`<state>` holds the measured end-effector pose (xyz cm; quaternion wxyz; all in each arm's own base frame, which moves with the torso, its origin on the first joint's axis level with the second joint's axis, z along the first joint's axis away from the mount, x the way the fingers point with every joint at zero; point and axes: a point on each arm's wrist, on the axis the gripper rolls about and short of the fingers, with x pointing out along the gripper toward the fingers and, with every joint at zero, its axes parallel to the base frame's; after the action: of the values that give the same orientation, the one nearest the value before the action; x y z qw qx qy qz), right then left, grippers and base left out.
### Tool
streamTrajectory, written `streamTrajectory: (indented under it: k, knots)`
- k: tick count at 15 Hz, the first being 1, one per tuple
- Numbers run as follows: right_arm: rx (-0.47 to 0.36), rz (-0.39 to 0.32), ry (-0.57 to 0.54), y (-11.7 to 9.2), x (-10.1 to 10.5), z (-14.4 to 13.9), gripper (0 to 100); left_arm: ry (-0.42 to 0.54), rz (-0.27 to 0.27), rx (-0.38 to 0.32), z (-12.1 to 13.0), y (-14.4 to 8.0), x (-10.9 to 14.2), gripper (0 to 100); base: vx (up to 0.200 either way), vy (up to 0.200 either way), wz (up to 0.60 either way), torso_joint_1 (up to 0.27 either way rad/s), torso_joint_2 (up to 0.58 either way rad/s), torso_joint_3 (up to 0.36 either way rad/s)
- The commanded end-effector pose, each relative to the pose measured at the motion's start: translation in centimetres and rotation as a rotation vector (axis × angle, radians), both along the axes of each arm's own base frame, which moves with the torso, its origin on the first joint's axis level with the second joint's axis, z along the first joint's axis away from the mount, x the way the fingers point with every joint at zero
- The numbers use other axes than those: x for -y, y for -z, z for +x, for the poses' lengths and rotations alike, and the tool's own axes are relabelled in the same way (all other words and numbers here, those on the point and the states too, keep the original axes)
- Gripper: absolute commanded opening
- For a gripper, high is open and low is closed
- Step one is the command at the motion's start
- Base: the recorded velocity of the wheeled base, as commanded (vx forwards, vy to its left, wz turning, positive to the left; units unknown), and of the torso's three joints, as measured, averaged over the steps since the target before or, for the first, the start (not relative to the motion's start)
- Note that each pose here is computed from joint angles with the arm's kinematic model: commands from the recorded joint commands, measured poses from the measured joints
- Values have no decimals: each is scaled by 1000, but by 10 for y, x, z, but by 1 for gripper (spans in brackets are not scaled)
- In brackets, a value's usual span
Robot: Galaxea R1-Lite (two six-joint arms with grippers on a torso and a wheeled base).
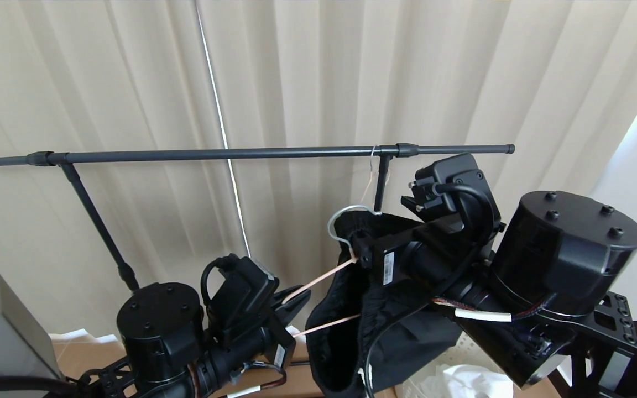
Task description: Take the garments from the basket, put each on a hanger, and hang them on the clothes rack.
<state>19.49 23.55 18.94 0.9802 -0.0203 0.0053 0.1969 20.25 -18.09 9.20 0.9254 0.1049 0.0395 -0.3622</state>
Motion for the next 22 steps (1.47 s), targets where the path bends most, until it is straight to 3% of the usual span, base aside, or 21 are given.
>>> streamTrajectory:
  k: [1,9,22]
  knots:
    - [-5,-7,-1,2,-1,1,100,-2,1,-2,0,1,0,0,0,0,0,0,0,0]
    - [3,3,43,-1,7,12,100,-25,-16,19,-1,-8,-8,0,0,0,0,0,0,0]
    - [-1,-2,42,1,7,11,100,-101,-48,49,23,-14,-16,0,0,0,0,0,0,0]
